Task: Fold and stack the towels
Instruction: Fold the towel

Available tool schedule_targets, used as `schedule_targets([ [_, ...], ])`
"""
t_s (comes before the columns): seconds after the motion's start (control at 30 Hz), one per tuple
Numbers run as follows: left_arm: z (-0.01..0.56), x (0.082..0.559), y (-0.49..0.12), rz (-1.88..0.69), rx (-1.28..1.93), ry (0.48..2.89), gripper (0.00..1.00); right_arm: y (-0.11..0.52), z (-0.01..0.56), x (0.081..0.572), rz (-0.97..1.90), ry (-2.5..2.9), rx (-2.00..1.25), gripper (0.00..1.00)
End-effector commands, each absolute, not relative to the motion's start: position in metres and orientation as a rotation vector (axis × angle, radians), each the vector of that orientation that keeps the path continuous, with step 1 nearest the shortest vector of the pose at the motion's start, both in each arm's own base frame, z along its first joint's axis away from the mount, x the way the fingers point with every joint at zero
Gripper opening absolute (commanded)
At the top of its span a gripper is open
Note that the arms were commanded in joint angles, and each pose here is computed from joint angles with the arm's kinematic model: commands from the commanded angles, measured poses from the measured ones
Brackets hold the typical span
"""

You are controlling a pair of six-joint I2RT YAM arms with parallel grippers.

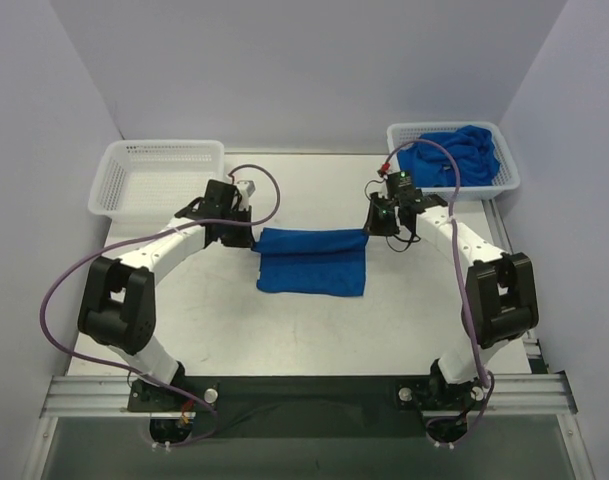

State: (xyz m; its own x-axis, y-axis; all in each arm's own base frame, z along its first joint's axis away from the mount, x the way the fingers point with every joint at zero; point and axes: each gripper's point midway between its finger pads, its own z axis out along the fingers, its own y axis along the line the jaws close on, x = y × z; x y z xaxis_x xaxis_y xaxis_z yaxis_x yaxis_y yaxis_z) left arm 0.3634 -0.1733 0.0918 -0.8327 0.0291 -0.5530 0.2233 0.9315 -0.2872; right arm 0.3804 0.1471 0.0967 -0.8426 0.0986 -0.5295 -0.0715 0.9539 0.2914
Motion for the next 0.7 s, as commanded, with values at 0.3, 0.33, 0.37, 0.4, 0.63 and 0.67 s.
schedule_targets([
  [0.3, 0.056, 0.329, -0.174, -0.553, 0.114, 2.612, 0.00, 0.149, 0.050, 0.335, 0.402, 2.693, 0.025, 0.00],
  [0.33, 0.053, 0.329, -0.176, -0.552, 0.117, 2.619, 0.00, 0.151, 0.046, 0.337, 0.414, 2.687, 0.039, 0.00],
  [0.37, 0.050, 0.329, -0.177, -0.551, 0.118, 2.627, 0.00, 0.151, 0.041, 0.335, 0.420, 2.698, 0.058, 0.00],
  [0.4, 0.045, 0.330, -0.178, -0.549, 0.119, 2.640, 0.00, 0.151, 0.032, 0.332, 0.415, 2.717, 0.068, 0.00],
  [0.63, 0.037, 0.333, -0.181, -0.545, 0.103, 2.668, 0.00, 0.146, 0.017, 0.333, 0.381, 2.734, 0.064, 0.00],
  [0.67, 0.039, 0.334, -0.181, -0.544, 0.103, 2.664, 0.00, 0.146, 0.018, 0.333, 0.381, 2.731, 0.064, 0.00],
])
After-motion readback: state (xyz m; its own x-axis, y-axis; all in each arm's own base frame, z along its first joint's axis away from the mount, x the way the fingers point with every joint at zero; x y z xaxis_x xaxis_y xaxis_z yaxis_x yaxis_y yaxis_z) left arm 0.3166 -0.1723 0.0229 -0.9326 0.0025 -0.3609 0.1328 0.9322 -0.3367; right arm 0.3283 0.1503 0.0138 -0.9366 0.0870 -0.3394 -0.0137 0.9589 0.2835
